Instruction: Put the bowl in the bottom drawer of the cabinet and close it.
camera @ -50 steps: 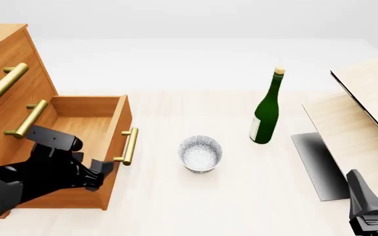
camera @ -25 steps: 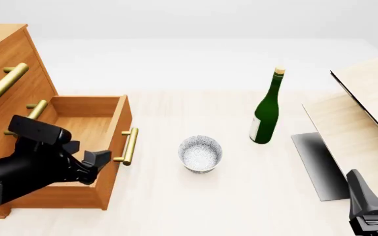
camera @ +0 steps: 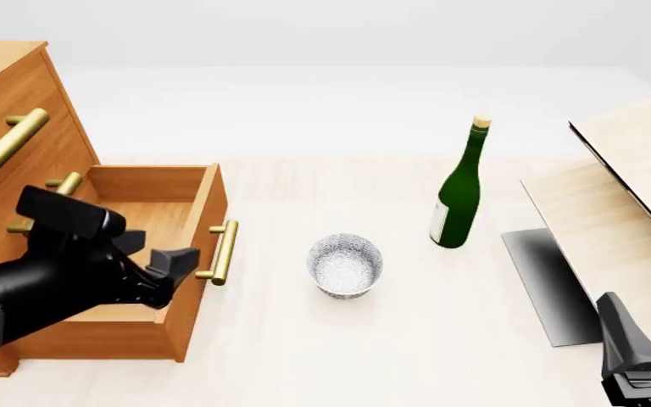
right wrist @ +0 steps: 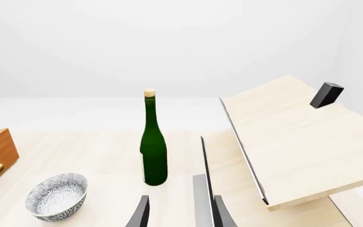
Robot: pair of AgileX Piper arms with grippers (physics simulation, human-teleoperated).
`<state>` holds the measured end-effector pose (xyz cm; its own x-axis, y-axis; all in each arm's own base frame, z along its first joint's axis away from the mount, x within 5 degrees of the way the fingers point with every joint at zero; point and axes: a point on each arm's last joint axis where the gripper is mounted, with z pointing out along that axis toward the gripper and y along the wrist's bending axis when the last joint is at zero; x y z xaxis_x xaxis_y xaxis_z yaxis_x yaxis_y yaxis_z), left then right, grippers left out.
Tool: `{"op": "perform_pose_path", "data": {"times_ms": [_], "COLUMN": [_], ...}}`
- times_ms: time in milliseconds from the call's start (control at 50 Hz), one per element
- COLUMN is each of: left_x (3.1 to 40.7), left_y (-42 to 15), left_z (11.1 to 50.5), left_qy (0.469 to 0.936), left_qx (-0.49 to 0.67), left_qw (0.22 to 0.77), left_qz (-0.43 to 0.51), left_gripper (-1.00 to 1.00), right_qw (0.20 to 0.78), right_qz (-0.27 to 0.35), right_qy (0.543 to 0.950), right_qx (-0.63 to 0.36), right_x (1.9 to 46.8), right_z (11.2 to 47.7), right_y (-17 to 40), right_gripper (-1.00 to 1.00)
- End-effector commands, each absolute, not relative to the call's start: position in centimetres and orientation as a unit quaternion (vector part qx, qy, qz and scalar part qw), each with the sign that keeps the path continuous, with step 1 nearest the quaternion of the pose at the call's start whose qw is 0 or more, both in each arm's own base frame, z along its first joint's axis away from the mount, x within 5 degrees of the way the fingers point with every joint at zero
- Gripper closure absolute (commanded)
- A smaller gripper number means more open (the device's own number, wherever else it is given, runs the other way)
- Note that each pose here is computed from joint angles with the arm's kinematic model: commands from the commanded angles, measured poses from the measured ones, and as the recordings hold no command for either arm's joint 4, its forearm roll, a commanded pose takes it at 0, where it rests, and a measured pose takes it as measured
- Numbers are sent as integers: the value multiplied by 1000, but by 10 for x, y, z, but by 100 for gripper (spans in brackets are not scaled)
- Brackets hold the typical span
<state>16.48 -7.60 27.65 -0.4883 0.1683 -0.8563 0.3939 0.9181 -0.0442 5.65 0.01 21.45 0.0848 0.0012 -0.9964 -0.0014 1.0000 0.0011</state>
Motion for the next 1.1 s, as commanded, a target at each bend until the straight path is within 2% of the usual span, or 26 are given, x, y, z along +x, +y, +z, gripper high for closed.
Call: {"op": "perform_pose_path", "data": {"times_ms": [20,320,1100], "left_x": [166,170,194], "left_y": [-79,-93,-128], "left_z": [282,294,296], "left_qy": [850,837,833], "left_qx": [156,171,181], "left_qw": [485,497,488], "left_qz": [-130,-152,-190], "left_gripper": [-100,-100,-100], "right_qw": [737,737,737], "right_qz": [1,1,1], "right_qy": [676,676,676], "right_qx": [0,0,0], "right_x": [56,56,56], "right_z": [214,214,214], "right_y": [0,0,0], "right_gripper": [-100,-100,-100]}}
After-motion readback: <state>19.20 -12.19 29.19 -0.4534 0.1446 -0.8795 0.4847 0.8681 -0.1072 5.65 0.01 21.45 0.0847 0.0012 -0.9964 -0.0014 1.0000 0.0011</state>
